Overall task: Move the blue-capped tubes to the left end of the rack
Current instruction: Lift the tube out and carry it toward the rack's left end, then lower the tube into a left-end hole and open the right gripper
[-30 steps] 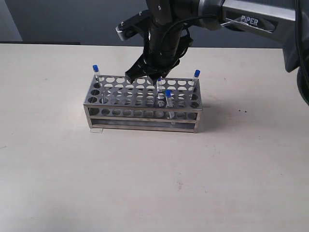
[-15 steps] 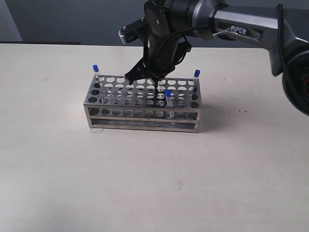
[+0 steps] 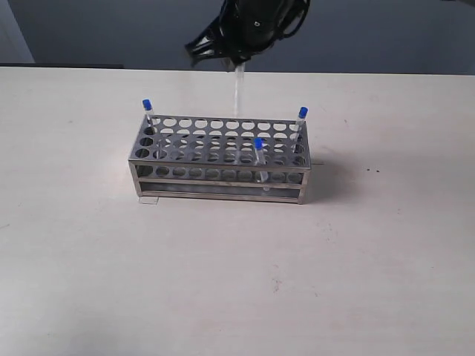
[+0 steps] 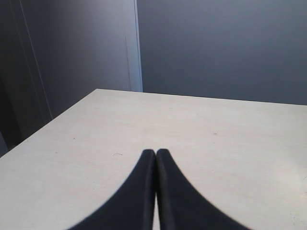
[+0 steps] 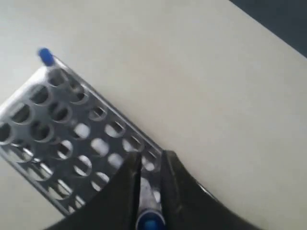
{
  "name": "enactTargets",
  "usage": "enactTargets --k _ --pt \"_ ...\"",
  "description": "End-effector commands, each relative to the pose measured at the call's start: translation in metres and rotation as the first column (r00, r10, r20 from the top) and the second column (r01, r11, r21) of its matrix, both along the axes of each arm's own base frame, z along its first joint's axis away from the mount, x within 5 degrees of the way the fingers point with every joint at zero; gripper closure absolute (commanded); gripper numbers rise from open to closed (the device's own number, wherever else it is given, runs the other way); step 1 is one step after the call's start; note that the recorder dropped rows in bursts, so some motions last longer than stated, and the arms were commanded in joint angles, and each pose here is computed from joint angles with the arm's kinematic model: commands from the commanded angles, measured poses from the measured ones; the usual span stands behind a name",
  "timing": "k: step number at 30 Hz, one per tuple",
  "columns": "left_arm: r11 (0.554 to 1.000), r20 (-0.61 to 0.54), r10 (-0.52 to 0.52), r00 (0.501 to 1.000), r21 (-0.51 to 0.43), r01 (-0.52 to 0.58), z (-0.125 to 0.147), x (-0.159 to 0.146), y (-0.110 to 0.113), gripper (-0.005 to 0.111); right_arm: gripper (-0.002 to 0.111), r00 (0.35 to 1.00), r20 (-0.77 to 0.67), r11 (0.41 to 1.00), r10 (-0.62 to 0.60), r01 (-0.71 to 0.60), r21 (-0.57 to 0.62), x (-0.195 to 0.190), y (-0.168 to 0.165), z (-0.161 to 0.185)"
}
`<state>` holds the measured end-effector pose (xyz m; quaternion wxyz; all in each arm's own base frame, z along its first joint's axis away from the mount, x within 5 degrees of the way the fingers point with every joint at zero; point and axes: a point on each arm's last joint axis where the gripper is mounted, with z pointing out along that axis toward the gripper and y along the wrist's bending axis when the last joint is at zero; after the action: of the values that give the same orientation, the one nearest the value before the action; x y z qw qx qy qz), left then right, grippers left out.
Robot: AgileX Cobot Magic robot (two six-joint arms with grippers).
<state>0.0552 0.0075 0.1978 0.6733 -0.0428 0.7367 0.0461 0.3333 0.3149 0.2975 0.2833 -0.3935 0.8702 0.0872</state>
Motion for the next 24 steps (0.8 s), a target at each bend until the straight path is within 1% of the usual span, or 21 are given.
enactTargets --k 1,4,8,11,14,17,21,24 --pt "1.000 -0.004 -0.006 1.000 -0.008 0.006 -0.001 0.000 0.000 0.106 0.109 0.994 0.015 0.977 0.111 -0.112 0.180 -0.004 0.016 0.009" --pt "1.000 -0.004 -0.006 1.000 -0.008 0.006 -0.001 0.000 0.000 0.106 0.109 0.991 -0.007 0.972 0.134 -0.131 0.195 -0.001 0.024 0.000" --pt "1.000 -0.004 -0.006 1.000 -0.008 0.006 -0.001 0.000 0.000 0.106 0.109 0.981 -0.014 0.967 0.191 -0.186 0.175 -0.003 0.044 -0.007" --pt "1.000 -0.004 -0.006 1.000 -0.008 0.006 -0.001 0.000 0.000 0.106 0.109 0.972 0.020 0.954 0.236 -0.235 0.185 -0.009 0.065 -0.006" --pt "1.000 -0.004 -0.006 1.000 -0.008 0.006 -0.001 0.000 0.000 0.106 0.109 0.965 0.035 0.949 0.259 -0.261 0.178 -0.009 0.078 -0.008" --pt "1.000 -0.004 -0.006 1.000 -0.008 0.006 -0.001 0.000 0.000 0.106 0.109 0.967 0.008 0.953 0.256 -0.253 0.164 -0.006 0.083 -0.014" --pt "1.000 -0.004 -0.006 1.000 -0.008 0.006 -0.001 0.000 0.000 0.106 0.109 0.969 0.027 0.960 0.247 -0.249 0.127 0.002 0.086 -0.026" --pt "1.000 -0.004 -0.006 1.000 -0.008 0.006 -0.001 0.000 0.000 0.106 0.109 0.971 0.015 0.963 0.240 -0.239 0.126 0.004 0.089 -0.035"
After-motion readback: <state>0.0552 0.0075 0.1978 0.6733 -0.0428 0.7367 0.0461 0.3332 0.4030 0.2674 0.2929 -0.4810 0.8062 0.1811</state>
